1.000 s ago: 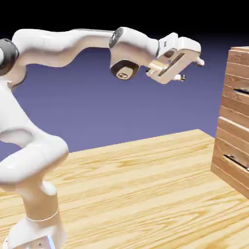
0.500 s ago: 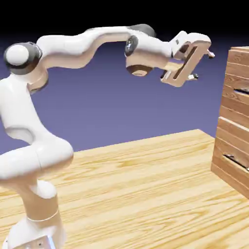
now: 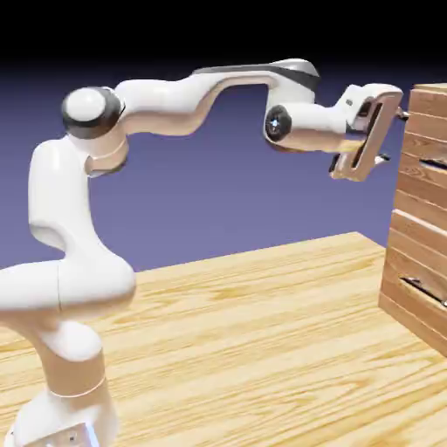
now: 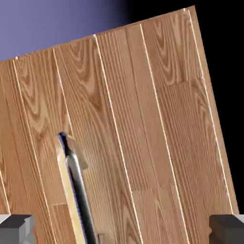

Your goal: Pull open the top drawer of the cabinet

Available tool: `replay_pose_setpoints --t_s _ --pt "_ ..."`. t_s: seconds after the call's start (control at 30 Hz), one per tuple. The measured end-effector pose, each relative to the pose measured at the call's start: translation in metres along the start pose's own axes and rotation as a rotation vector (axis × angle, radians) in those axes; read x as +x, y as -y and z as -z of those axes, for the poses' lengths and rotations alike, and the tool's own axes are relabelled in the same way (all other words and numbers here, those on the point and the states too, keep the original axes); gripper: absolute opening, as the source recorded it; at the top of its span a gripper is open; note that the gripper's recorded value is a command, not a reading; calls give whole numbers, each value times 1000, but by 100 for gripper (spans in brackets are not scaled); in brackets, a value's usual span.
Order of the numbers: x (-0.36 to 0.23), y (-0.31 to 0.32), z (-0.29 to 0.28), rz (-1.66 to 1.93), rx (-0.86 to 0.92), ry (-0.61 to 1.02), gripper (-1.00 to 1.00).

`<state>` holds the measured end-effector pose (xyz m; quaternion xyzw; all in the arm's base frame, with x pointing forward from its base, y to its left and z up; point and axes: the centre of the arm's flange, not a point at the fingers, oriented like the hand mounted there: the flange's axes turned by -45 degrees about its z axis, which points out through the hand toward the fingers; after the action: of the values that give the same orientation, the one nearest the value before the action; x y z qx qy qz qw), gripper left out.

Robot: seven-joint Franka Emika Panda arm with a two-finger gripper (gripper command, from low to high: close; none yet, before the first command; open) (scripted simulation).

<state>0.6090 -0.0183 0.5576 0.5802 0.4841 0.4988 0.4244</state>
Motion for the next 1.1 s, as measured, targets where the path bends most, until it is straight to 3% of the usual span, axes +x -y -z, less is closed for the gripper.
replay_pose_setpoints --t_s 0.43,0.73,0.77,1.1 --pt "-41 58 -81 166 -135 -24 0" --pt "-41 53 -132 171 -142 -23 0" --pt "-41 53 -133 171 -141 -23 -100" --pt "-43 61 -77 171 -141 -22 -100"
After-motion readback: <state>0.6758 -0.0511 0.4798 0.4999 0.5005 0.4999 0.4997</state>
